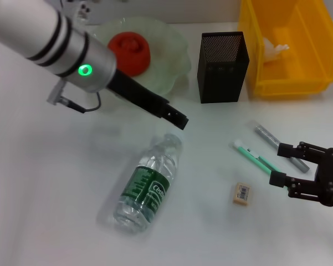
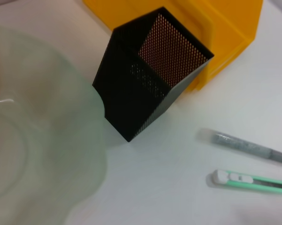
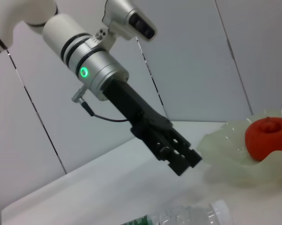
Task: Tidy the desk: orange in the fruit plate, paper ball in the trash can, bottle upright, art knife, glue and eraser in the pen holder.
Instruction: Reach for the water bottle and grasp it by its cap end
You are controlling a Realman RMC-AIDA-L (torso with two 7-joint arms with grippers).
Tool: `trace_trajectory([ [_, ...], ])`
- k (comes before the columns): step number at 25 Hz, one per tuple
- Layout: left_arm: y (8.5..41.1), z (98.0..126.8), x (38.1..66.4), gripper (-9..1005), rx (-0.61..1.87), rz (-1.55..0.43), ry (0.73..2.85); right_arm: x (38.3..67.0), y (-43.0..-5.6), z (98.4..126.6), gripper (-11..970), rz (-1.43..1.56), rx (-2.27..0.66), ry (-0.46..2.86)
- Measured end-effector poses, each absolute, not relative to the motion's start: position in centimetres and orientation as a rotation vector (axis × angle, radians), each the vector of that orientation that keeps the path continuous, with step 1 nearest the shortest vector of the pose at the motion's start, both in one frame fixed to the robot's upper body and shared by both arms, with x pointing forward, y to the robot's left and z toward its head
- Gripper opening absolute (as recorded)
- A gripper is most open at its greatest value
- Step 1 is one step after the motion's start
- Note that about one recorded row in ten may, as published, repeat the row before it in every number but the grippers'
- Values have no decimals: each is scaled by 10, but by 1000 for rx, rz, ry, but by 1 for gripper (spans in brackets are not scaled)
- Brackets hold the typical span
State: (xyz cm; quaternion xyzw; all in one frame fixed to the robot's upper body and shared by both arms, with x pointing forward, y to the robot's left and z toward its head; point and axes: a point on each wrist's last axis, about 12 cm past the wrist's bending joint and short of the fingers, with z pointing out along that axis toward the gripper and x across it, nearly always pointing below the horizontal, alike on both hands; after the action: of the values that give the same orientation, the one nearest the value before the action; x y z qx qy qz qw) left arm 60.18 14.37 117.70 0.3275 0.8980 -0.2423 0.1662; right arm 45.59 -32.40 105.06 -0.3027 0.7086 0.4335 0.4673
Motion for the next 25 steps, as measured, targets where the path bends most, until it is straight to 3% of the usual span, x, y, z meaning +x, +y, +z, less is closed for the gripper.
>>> trace_trajectory([
  [14, 125, 1142, 604, 860, 860, -624, 2595, 458, -317, 1045, 787, 1021, -760, 1730],
  [25, 118, 1120, 599, 791, 860, -615, 2604, 458, -315, 1044, 787, 1020, -753, 1731],
])
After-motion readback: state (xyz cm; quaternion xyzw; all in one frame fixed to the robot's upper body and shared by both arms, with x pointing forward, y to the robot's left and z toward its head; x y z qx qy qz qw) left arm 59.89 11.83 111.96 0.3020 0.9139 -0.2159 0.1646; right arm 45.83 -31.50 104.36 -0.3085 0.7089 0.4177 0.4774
